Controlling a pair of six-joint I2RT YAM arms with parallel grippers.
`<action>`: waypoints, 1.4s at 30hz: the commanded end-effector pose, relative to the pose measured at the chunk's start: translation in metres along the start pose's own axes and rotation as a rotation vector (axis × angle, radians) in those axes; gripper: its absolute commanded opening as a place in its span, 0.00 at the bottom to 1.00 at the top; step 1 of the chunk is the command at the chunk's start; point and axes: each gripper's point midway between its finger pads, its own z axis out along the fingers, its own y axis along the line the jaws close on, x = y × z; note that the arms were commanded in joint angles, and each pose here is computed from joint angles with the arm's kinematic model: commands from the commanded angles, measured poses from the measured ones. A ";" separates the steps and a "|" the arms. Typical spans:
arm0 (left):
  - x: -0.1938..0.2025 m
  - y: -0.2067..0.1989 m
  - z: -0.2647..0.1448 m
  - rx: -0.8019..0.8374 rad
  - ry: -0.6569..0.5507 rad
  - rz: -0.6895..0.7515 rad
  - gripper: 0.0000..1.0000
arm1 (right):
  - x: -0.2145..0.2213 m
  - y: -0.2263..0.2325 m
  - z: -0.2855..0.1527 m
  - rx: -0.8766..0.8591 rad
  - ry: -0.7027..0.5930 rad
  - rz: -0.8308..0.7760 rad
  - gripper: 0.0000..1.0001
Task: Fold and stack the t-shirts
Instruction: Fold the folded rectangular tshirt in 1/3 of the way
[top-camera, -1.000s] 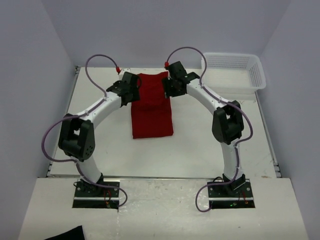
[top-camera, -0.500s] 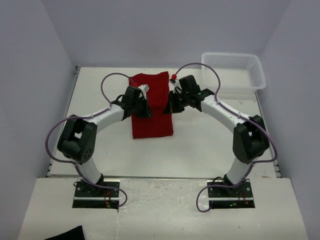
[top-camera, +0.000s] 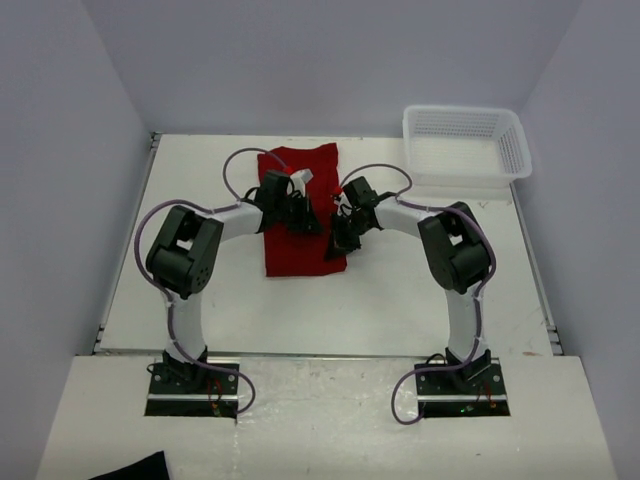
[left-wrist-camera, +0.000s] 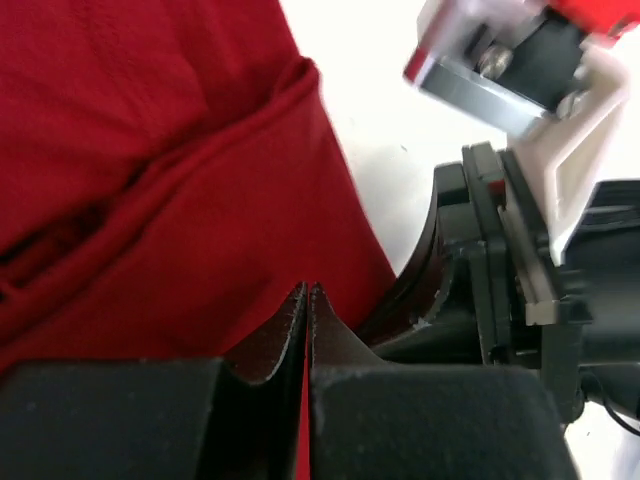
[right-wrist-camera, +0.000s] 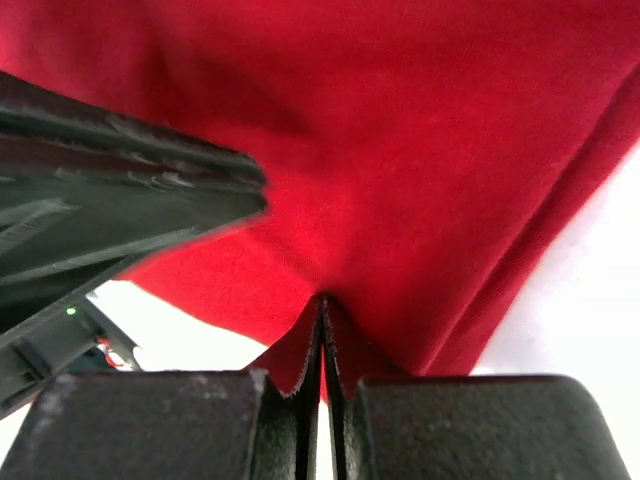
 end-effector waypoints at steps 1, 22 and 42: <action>-0.013 0.004 0.011 0.063 -0.019 0.016 0.00 | 0.000 -0.026 0.004 0.135 -0.011 0.016 0.00; 0.051 0.039 0.008 0.097 0.023 -0.110 0.00 | 0.073 -0.064 0.013 0.221 0.001 0.113 0.00; 0.108 0.011 -0.011 0.084 0.068 -0.042 0.00 | 0.183 -0.032 0.012 0.220 0.007 0.043 0.00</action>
